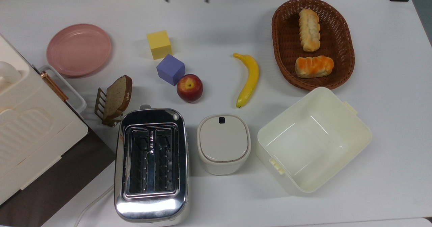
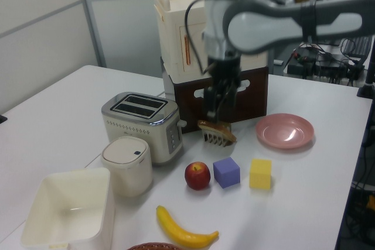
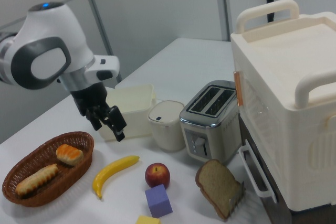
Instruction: Put the bread in the basket
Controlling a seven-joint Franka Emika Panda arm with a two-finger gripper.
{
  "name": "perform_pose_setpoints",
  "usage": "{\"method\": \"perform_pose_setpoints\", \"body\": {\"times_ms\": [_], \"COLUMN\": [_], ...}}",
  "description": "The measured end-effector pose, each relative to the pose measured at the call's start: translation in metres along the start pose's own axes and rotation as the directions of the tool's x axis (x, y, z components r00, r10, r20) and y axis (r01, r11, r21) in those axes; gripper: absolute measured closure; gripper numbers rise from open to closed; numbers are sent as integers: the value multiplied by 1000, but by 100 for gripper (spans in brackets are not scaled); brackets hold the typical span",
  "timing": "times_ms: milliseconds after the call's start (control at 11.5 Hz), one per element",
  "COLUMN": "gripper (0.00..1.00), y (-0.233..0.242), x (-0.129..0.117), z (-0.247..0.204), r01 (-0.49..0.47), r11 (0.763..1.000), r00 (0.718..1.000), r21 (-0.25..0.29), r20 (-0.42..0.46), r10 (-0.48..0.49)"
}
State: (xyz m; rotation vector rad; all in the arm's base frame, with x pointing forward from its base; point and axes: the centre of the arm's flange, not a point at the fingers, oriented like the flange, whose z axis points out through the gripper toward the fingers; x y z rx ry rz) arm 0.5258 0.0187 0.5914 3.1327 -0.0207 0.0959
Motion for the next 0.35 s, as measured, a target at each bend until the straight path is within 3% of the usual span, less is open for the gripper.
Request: {"method": "perform_pose_setpoints", "body": {"times_ms": [347], "gripper": [0], "y": [45], "x": [-8], "z": [-30], "r01": [-21], "r11": [1000], "r00": [998], "r21": [-8], "r20": [50], "r10": [22]}}
